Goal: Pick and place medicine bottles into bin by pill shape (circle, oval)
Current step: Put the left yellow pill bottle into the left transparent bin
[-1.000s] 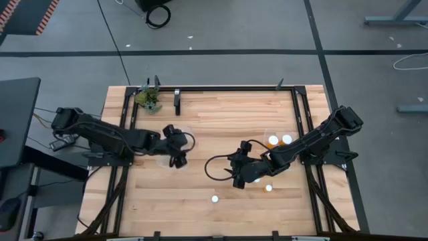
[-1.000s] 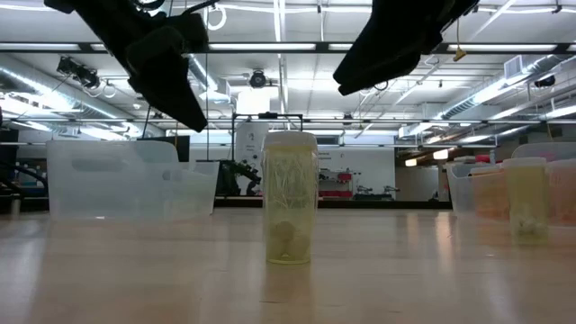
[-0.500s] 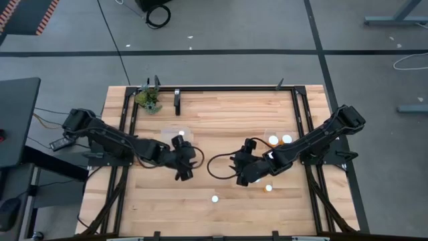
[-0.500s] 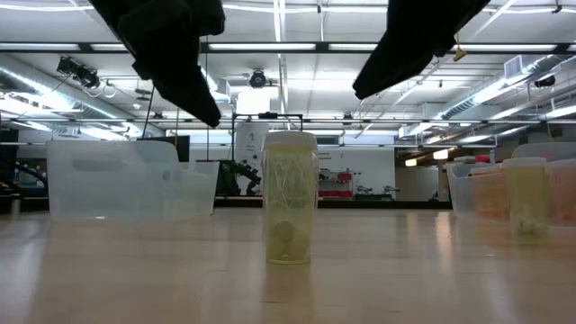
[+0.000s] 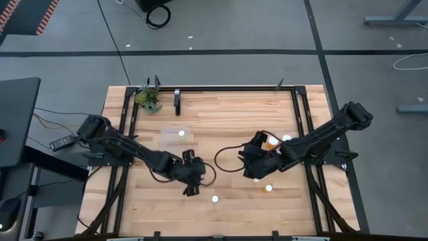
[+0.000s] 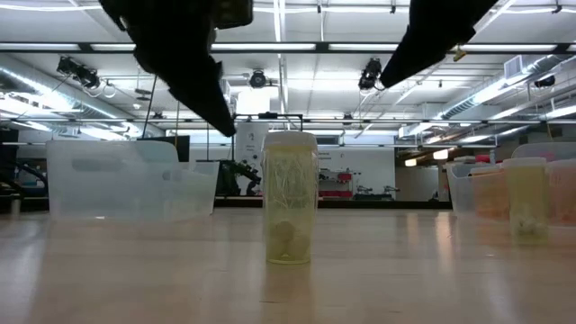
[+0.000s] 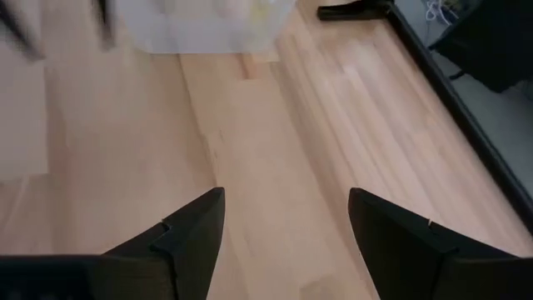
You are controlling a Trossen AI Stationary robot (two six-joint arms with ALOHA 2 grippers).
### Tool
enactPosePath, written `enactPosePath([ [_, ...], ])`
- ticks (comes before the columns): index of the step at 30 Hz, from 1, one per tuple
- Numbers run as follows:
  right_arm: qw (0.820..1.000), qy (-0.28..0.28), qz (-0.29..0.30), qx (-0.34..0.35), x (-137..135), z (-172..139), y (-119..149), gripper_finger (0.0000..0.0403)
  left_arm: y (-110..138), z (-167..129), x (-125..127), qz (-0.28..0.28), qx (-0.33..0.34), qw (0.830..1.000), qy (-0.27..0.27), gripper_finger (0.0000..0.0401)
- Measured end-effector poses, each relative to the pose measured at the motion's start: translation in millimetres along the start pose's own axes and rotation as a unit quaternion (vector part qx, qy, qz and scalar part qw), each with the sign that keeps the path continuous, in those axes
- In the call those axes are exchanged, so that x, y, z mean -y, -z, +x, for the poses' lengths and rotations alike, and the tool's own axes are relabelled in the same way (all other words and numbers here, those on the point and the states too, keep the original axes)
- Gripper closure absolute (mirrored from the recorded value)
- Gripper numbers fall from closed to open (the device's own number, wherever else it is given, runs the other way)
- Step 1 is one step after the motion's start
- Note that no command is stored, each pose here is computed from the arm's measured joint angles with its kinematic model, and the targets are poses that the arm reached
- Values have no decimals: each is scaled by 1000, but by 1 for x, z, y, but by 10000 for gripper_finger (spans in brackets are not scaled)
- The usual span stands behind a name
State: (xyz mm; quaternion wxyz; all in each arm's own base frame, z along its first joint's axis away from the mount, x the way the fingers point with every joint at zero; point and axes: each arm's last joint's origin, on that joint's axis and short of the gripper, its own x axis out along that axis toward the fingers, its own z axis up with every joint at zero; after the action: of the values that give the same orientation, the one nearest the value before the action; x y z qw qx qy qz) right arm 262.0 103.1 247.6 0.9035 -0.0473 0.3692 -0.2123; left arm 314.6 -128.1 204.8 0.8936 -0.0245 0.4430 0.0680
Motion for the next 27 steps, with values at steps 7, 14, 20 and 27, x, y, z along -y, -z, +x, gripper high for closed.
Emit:
enactPosePath([
  [7, 999, -8, 9, 36, 25, -24, -11, 140, 5, 7, 28, 25, -26, 999, 33, 170],
  [14, 992, -15, 69, 100, 55, -55, -23, 140, 15, 20, 49, 32, -34, 997, 57, 170],
  [20, 987, 21, 97, 130, 62, -61, -25, 140, 21, 35, 60, 30, -33, 997, 69, 170],
  [27, 988, 40, 85, 123, 59, -57, -23, 140, 21, 44, 66, 32, -47, 996, 72, 170],
])
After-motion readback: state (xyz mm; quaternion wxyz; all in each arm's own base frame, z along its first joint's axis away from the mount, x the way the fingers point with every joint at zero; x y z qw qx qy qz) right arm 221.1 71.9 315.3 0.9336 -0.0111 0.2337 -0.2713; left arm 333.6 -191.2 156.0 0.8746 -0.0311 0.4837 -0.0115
